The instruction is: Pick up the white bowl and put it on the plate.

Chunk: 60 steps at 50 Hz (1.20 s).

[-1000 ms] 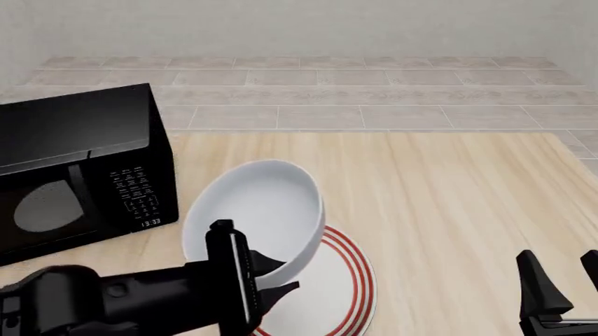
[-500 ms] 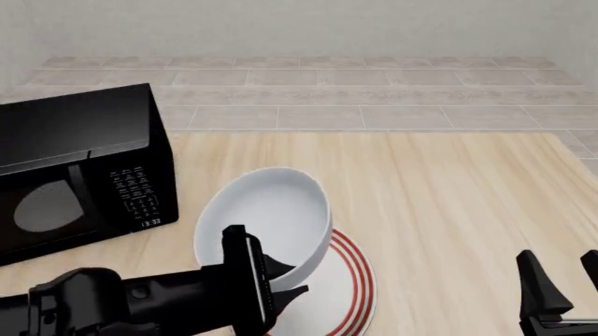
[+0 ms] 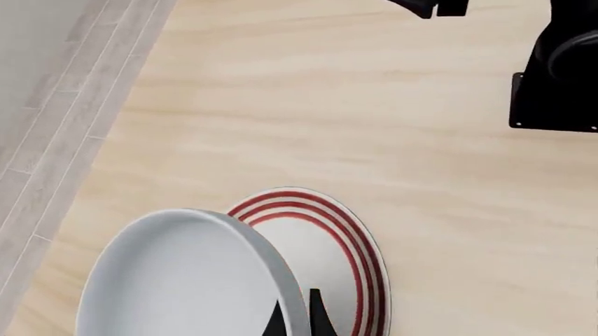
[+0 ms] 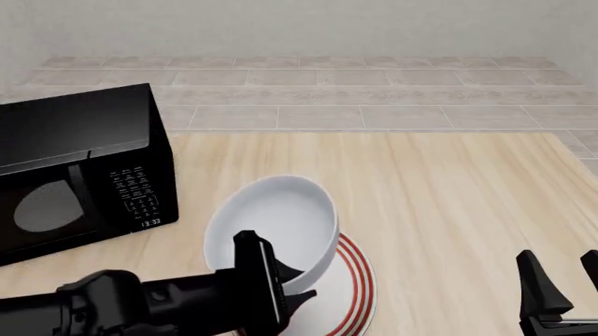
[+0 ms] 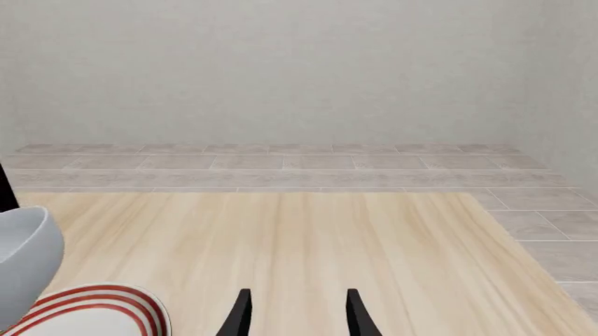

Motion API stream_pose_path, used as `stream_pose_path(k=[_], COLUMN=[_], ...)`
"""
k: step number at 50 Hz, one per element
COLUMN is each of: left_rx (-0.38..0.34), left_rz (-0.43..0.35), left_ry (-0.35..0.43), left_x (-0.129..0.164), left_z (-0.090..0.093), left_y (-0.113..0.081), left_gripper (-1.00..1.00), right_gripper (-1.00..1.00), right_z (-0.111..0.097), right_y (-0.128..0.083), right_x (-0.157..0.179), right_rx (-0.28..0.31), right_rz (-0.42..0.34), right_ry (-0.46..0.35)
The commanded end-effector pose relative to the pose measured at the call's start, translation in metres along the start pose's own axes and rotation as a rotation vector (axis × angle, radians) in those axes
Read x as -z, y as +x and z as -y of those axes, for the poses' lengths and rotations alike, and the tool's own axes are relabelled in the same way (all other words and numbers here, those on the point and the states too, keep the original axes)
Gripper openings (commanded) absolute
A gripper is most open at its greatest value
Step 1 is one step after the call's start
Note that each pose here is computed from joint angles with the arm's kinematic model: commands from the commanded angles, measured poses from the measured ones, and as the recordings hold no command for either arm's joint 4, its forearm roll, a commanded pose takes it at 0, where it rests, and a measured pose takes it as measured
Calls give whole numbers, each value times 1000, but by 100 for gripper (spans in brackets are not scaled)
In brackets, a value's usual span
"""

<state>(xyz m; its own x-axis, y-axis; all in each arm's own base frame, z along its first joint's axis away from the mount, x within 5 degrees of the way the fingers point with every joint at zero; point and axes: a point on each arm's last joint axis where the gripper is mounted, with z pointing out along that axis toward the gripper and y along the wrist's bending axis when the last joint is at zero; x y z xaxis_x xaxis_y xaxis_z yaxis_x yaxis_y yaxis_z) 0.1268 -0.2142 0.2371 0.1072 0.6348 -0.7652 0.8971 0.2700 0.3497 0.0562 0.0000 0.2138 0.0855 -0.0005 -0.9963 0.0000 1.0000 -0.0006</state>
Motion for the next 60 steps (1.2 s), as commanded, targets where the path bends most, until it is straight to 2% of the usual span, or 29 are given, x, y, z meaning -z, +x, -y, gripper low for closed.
stream_pose_path(k=[1, 60], left_rx=[-45, -12], left_rz=[0, -40], left_ry=[4, 41], left_x=[-6, -32], left_z=[2, 14], left_y=[1, 13], left_gripper=[-100, -100], right_gripper=[100, 100], right_z=[0, 0], right_y=[0, 0], right_x=[0, 0], right_rx=[0, 0], right_rz=[0, 0], right_ry=[0, 0])
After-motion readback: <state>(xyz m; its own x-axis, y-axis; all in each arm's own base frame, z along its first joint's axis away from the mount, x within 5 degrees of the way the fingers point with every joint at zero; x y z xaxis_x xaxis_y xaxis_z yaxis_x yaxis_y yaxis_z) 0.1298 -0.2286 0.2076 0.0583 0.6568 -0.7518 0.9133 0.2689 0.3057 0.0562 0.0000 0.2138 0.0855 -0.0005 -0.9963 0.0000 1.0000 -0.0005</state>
